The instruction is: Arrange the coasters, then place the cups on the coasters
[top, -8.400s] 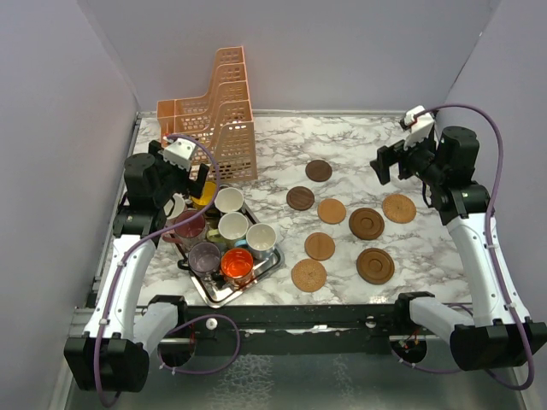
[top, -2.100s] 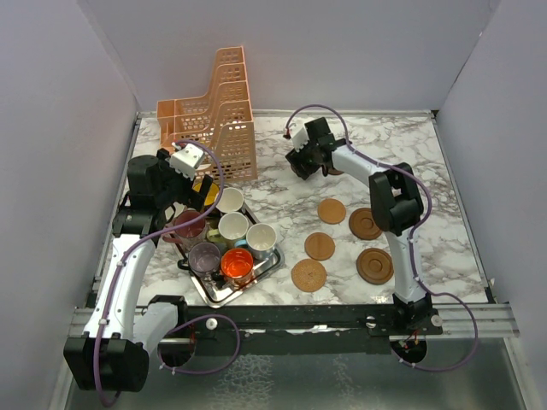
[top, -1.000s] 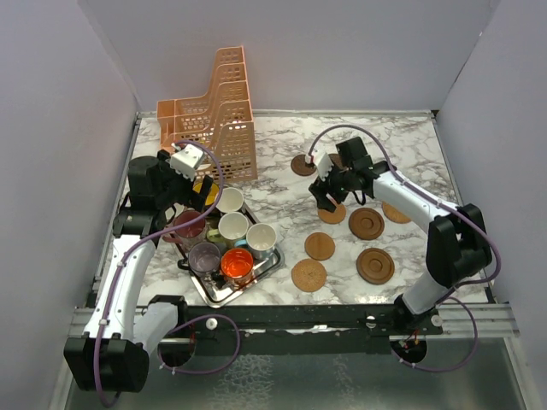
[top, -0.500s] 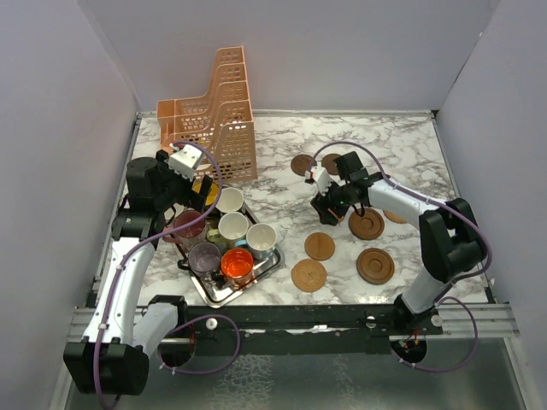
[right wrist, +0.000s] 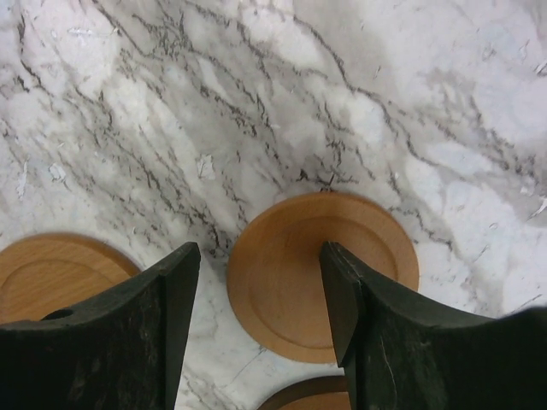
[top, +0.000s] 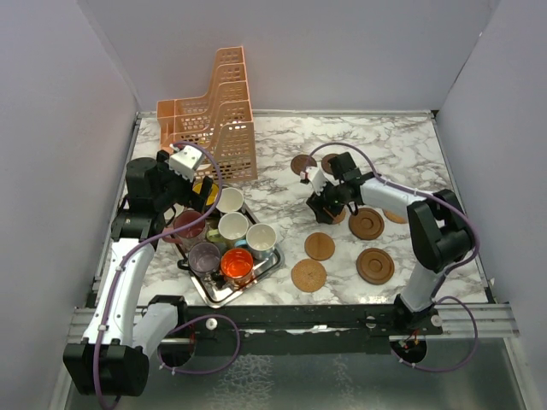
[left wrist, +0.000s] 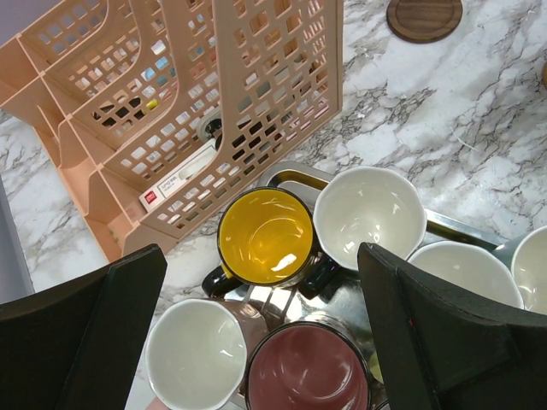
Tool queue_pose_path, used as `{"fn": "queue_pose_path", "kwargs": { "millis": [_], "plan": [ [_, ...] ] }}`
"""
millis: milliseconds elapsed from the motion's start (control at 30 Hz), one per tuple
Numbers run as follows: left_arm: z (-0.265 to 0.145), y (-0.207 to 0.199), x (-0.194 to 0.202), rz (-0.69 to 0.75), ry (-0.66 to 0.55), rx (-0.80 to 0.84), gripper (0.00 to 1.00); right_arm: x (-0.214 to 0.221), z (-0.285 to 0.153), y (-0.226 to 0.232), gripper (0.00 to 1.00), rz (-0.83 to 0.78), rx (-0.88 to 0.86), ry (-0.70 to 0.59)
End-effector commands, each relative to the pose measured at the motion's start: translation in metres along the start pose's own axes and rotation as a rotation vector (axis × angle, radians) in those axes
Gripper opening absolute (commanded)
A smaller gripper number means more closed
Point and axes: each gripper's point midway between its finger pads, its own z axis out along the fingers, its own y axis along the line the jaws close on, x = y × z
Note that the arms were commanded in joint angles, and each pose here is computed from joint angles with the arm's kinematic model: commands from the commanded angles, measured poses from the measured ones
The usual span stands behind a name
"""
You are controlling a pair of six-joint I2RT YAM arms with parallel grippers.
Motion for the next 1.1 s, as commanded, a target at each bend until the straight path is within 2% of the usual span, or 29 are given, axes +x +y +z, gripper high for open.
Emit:
{"fn": "queue_pose_path", "kwargs": {
  "millis": [0, 333, 667, 1067],
  "plan": [
    [-0.006, -0.003, -0.016, 0.015, -0.057, 0.018, 0.99, -0.009, 0.011, -0.011, 0.59, -0.024, 0.033, -0.008],
    [-0.004, -0.004, -0.014, 0.015, -0.052, 0.025, 0.99, -0.013, 0.028, -0.010, 0.55, -0.095, 0.039, 0.003],
    [-0.004, -0.004, -0.015, 0.015, -0.052, 0.026, 0.99, -0.054, 0.045, -0.015, 0.50, -0.113, 0.051, -0.049],
    [-0.006, -0.002, -0.016, 0.021, -0.054, 0.016, 0.99, -0.076, 0.065, -0.017, 0.49, -0.107, 0.010, -0.055]
  ]
}}
